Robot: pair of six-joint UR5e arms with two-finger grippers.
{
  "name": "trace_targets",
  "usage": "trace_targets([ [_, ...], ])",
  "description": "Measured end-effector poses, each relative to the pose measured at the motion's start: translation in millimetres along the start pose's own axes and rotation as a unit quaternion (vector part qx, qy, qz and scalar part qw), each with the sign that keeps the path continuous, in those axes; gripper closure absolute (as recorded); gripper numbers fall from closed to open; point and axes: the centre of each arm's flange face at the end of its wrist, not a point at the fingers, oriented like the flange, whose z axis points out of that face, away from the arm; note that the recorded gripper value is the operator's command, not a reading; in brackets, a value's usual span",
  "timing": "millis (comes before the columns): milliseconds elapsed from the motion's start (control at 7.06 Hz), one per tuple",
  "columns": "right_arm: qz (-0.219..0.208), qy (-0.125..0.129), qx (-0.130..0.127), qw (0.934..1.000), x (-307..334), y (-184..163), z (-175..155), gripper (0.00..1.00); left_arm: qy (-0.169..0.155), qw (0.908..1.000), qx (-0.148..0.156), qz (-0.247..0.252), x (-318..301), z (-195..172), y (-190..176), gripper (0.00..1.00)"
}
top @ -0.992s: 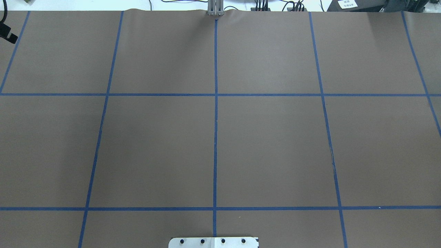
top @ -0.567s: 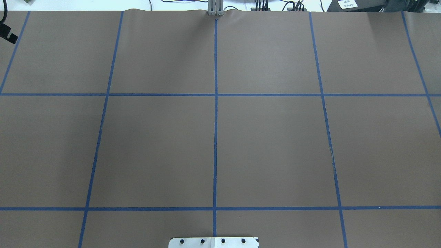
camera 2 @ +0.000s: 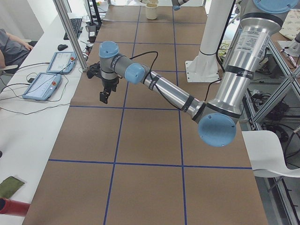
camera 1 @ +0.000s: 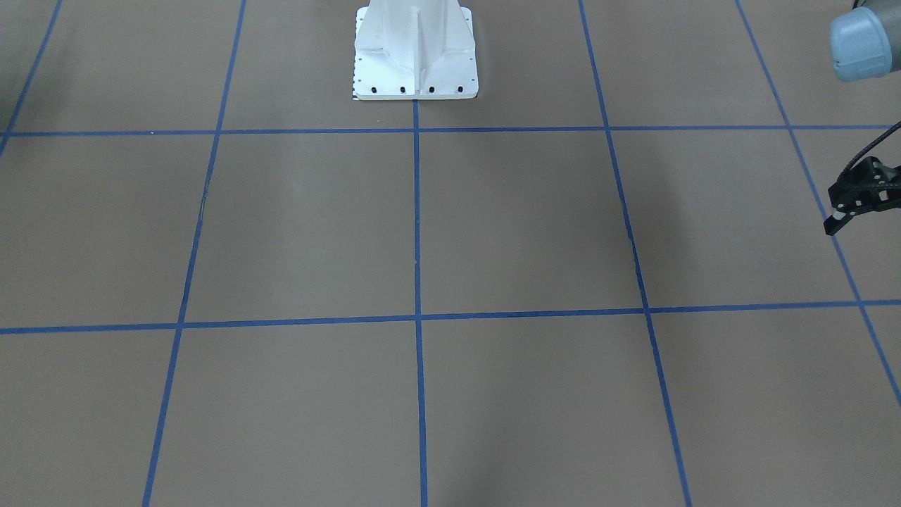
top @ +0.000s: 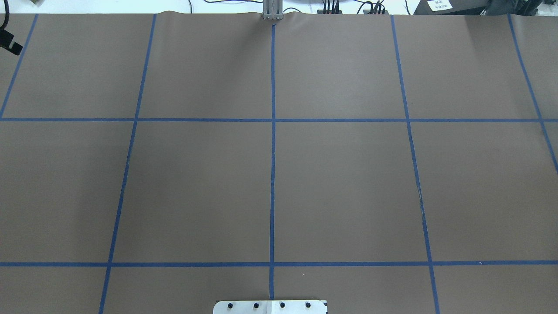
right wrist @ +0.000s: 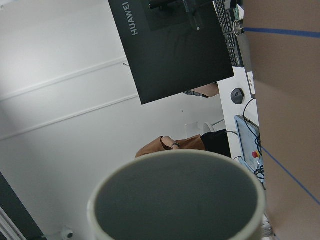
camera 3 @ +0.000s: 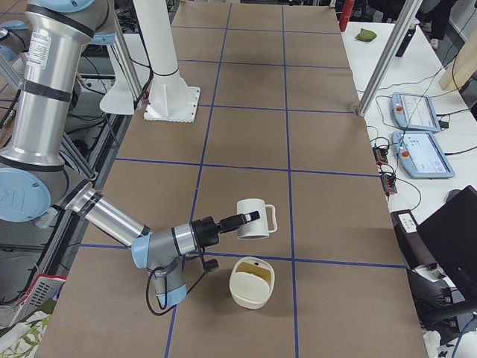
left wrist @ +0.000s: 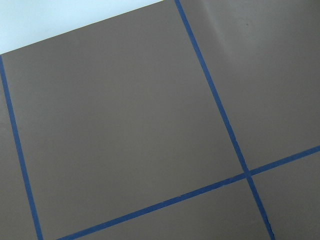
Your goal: Left arm hands cup to right arm to dump lemon
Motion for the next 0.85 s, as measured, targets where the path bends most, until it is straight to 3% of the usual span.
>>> trace_targets([
  [142,-0.086,0.027,-0.022,0.9957,1.0,8.5,3.0,0.83,0.000,1.0000,0.000,0.000,-0.3,0.3,0.5,0.00],
  [283,-0.169,0.046,-0.035,0.9840,1.5,13.8,7.0,0.82,0.000,1.0000,0.000,0.000,-0.6,0.5,0.8,0.00],
  [425,-0.257,0.060,-0.047,0.9634,2.3,17.8,12.8,0.82,0.000,1.0000,-0.001,-0.001,-0.8,0.7,1.0,0.00],
  [567,-0.354,0.078,-0.060,0.9300,4.2,20.4,20.7,0.82,0.000,1.0000,-0.001,-0.001,-1.1,1.1,1.1,0.00],
  [709,-0.457,0.096,-0.068,0.8819,5.6,20.6,32.3,0.82,0.000,1.0000,-0.002,-0.001,-1.3,1.3,1.2,0.00],
  [850,-0.546,0.110,-0.073,0.8271,5.3,20.9,45.2,0.82,0.000,1.0000,-0.002,-0.001,-1.3,1.4,1.2,0.00],
])
